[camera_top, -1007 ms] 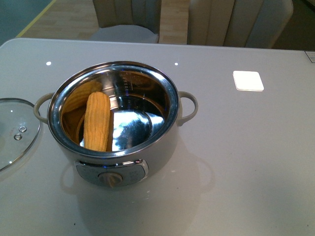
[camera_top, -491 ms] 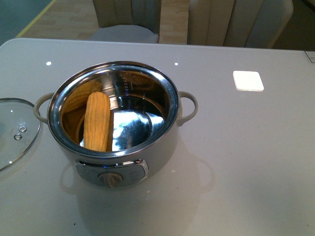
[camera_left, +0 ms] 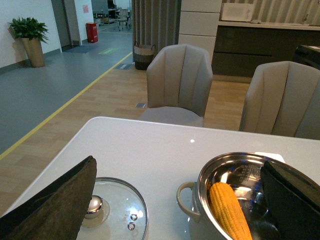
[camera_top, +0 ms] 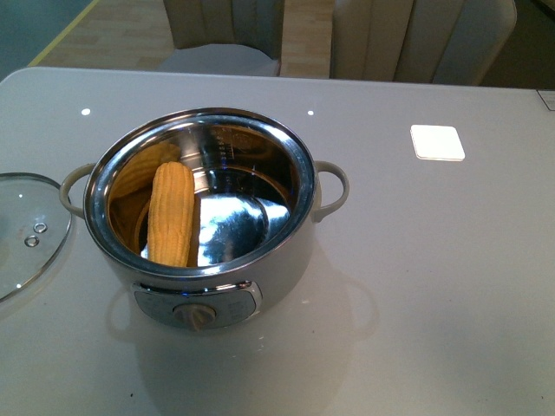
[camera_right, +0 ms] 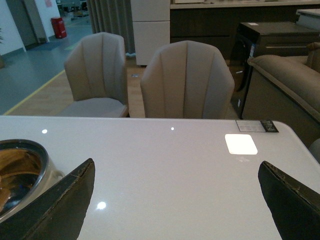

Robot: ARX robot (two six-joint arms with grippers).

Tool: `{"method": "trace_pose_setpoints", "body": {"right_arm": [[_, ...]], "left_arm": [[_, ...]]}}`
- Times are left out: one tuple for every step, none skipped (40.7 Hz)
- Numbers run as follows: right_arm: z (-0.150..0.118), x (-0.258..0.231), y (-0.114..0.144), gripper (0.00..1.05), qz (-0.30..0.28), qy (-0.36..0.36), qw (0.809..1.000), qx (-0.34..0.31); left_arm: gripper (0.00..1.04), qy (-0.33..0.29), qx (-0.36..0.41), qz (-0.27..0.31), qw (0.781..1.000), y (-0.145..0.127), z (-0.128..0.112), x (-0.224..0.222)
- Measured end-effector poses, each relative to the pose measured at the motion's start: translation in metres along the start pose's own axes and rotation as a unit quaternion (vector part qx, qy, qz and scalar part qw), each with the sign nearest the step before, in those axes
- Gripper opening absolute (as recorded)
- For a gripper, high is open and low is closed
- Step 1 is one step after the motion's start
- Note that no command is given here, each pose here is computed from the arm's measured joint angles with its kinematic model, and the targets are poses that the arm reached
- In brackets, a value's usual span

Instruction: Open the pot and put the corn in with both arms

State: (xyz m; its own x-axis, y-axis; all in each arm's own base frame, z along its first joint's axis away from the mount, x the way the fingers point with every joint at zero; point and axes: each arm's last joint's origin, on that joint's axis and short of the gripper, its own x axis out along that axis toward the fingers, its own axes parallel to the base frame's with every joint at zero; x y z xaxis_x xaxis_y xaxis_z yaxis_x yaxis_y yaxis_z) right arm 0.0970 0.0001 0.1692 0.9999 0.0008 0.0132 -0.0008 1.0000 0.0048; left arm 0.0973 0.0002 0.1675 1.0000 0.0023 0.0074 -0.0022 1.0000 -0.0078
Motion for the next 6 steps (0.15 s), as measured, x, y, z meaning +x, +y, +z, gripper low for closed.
{"method": "trace_pose_setpoints", "body": {"right_arm": [[0.0, 0.0, 0.0, 0.96, 0.0, 0.0, 1.0, 0.0], [0.0, 0.0, 0.0, 0.96, 0.0, 0.0, 1.0, 0.0], [0.0, 0.0, 0.0, 0.96, 0.0, 0.0, 1.0, 0.0], [0.0, 0.0, 0.0, 0.96, 0.0, 0.0, 1.0, 0.0], [0.0, 0.0, 0.0, 0.96, 0.0, 0.0, 1.0, 0.0], [0.0, 0.0, 0.0, 0.96, 0.0, 0.0, 1.0, 0.0]], "left_arm": [[0.98, 0.0, 0.0, 0.0, 1.0, 0.0, 0.0, 0.0], [0.98, 0.0, 0.0, 0.0, 1.0, 0.0, 0.0, 0.0], [0.98, 0.0, 0.0, 0.0, 1.0, 0.0, 0.0, 0.0], [0.98, 0.0, 0.0, 0.0, 1.0, 0.0, 0.0, 0.0], [0.98, 0.0, 0.0, 0.0, 1.0, 0.0, 0.0, 0.0], [0.98, 0.0, 0.0, 0.0, 1.0, 0.0, 0.0, 0.0]]}}
